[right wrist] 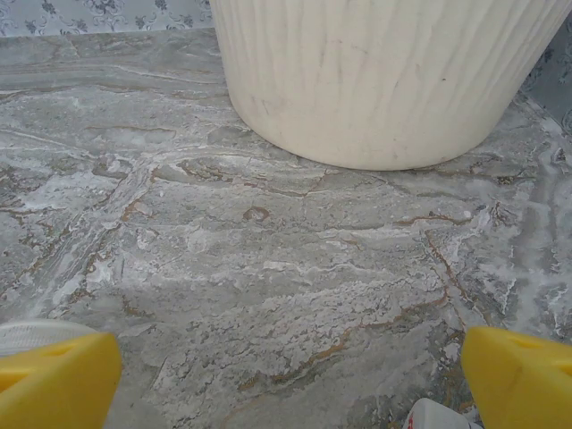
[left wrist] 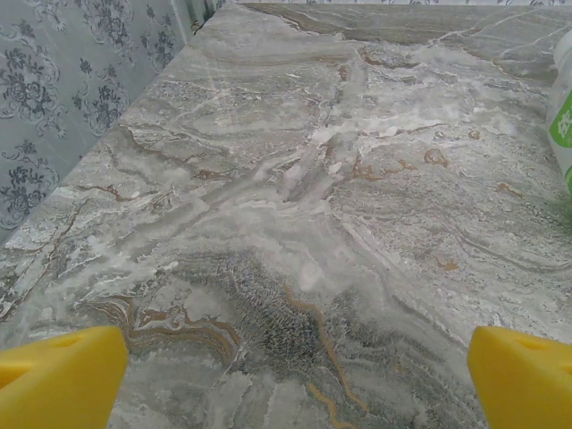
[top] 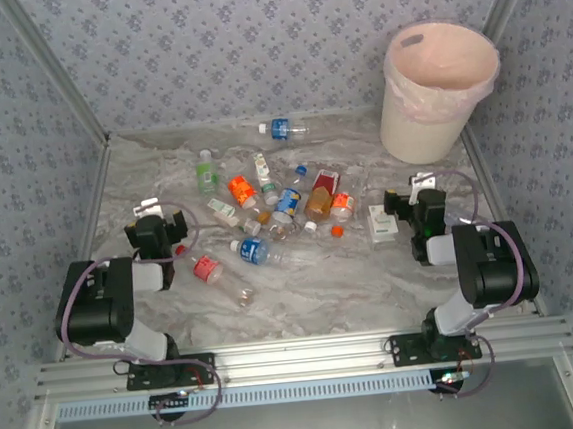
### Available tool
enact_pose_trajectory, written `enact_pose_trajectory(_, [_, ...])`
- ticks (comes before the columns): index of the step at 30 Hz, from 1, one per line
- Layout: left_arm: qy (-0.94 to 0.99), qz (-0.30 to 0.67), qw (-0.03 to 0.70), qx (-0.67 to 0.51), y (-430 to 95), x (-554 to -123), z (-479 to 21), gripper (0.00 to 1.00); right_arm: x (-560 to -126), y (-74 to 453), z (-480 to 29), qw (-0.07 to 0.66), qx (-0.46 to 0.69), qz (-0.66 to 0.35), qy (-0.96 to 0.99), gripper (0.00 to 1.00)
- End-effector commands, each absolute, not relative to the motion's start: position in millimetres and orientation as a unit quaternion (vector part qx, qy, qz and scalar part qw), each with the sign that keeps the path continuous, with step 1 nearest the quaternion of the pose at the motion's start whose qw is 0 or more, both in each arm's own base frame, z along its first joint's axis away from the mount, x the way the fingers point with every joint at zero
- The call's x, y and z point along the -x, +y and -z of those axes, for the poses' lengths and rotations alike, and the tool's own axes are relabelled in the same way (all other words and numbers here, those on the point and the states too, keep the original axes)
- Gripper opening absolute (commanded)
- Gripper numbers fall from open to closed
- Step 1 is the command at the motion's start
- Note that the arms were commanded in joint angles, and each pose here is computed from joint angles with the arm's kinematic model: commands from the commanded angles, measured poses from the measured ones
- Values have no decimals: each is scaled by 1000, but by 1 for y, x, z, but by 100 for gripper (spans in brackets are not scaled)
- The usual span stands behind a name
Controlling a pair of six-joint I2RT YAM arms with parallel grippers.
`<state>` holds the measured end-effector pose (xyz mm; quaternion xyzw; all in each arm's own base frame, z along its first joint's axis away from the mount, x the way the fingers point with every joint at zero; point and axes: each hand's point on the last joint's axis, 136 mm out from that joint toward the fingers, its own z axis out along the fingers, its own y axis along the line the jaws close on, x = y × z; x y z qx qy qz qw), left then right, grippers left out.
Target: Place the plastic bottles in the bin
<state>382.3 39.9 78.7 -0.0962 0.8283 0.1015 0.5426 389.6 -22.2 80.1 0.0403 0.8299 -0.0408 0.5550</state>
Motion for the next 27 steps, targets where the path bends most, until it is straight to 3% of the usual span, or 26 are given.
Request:
enact_pose_trajectory(1, [813, -97, 565, 102, 41, -389, -93, 98, -389, -24, -87, 567, -41, 50, 821, 100])
enact_pose_trajectory(27, [814, -93, 565, 98, 39, -390, -94, 98, -389, -24, -87, 567, -40, 47, 821, 100])
